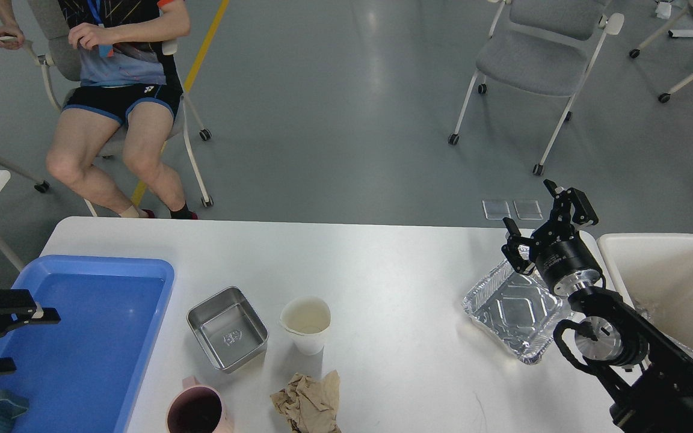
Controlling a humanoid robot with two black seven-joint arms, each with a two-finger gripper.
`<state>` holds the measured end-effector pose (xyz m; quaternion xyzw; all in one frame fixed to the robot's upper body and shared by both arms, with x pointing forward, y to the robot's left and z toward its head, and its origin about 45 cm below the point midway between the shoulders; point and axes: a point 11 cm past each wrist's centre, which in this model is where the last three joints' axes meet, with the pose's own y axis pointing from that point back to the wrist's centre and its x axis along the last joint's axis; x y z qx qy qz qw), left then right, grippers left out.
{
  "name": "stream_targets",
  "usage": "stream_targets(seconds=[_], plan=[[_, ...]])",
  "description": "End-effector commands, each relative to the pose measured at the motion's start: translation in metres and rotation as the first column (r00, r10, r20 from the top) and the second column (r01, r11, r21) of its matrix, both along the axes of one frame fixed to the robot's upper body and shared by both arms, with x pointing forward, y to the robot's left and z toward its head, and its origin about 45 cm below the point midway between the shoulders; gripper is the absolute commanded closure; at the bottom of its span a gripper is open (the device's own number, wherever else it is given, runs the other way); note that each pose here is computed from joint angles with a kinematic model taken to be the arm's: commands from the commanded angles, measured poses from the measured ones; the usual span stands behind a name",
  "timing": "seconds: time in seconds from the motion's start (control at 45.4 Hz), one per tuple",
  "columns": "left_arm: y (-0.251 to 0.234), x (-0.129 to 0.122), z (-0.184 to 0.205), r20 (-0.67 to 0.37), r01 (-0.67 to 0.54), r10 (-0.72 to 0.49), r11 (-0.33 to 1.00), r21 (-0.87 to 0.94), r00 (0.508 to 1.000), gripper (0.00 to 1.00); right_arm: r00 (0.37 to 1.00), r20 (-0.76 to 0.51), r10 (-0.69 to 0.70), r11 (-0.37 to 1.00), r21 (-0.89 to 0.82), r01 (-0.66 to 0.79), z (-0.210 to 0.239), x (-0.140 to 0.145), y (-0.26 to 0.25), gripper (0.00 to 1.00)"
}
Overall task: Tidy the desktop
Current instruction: 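Reach the left gripper to the pink mug and grasp it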
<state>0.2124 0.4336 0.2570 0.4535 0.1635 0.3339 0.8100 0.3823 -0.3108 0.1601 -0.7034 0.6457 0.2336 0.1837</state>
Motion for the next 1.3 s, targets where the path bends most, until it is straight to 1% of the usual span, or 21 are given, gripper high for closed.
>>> stream_targets(seconds=[0.0, 0.11, 0.242, 0.352, 0.418, 0.506, 0.594, 0.683, 0.837, 0.991, 1.167, 1.277], plan=[[-0.001, 0.001, 0.0, 0.003, 0.002, -0.002, 1.0, -0.002, 1.0, 0.03, 1.0, -0.001, 0.001, 1.0, 0.0, -0.001, 0.0, 0.0, 0.0, 0.0], [-0.009, 0.002, -0.008, -0.006, 0.028, -0.028, 0.999, -0.016, 1.0, 0.03, 1.0, -0.001, 0.001, 1.0, 0.0, -0.001, 0.0, 0.0, 0.0, 0.0], [-0.037, 0.003, -0.035, -0.019, 0.151, -0.151, 0.988, -0.019, 0.988, 0.03, 1.0, 0.001, 0.004, 1.0, 0.003, -0.004, 0.0, 0.0, 0.002, 0.0], [-0.061, 0.001, -0.062, -0.028, 0.265, -0.265, 0.964, -0.005, 0.964, 0.03, 1.0, -0.001, 0.002, 1.0, 0.0, -0.002, 0.0, -0.001, 0.001, 0.0], [-0.075, 0.003, -0.073, -0.014, 0.318, -0.318, 0.948, -0.001, 0.948, 0.03, 1.0, -0.003, 0.001, 1.0, 0.001, -0.001, -0.001, -0.002, 0.001, 0.0], [-0.096, 0.003, -0.085, -0.003, 0.374, -0.374, 0.927, -0.018, 0.927, 0.03, 1.0, -0.012, -0.002, 1.0, 0.002, 0.002, -0.005, -0.005, -0.001, 0.0], [-0.112, -0.001, -0.097, -0.009, 0.421, -0.422, 0.906, -0.036, 0.907, 0.03, 1.0, -0.016, -0.008, 1.0, -0.012, 0.008, -0.005, -0.007, -0.007, 0.0], [-0.117, -0.006, -0.106, -0.018, 0.438, -0.438, 0.899, -0.027, 0.899, 0.03, 1.0, -0.014, -0.014, 1.0, -0.026, 0.014, -0.004, -0.007, -0.014, 0.0], [-0.109, -0.012, -0.119, -0.047, 0.43, -0.43, 0.903, 0.006, 0.902, 0.03, 1.0, -0.017, -0.019, 0.999, -0.033, 0.018, -0.004, -0.007, -0.018, 0.0], [-0.117, -0.014, -0.13, -0.048, 0.428, -0.428, 0.904, 0.002, 0.903, 0.03, 1.0, -0.018, -0.02, 0.999, -0.03, 0.019, -0.006, -0.008, -0.018, 0.0], [-0.125, -0.011, -0.135, -0.023, 0.414, -0.414, 0.91, 0.005, 0.91, 0.04, 1.0, -0.021, -0.019, 0.999, -0.031, 0.019, -0.007, -0.009, -0.018, 0.0], [-0.133, -0.019, -0.144, -0.033, 0.419, -0.419, 0.908, -0.008, 0.908, 0.06, 1.0, -0.021, -0.019, 0.999, -0.031, 0.019, -0.007, -0.009, -0.018, 0.0]])
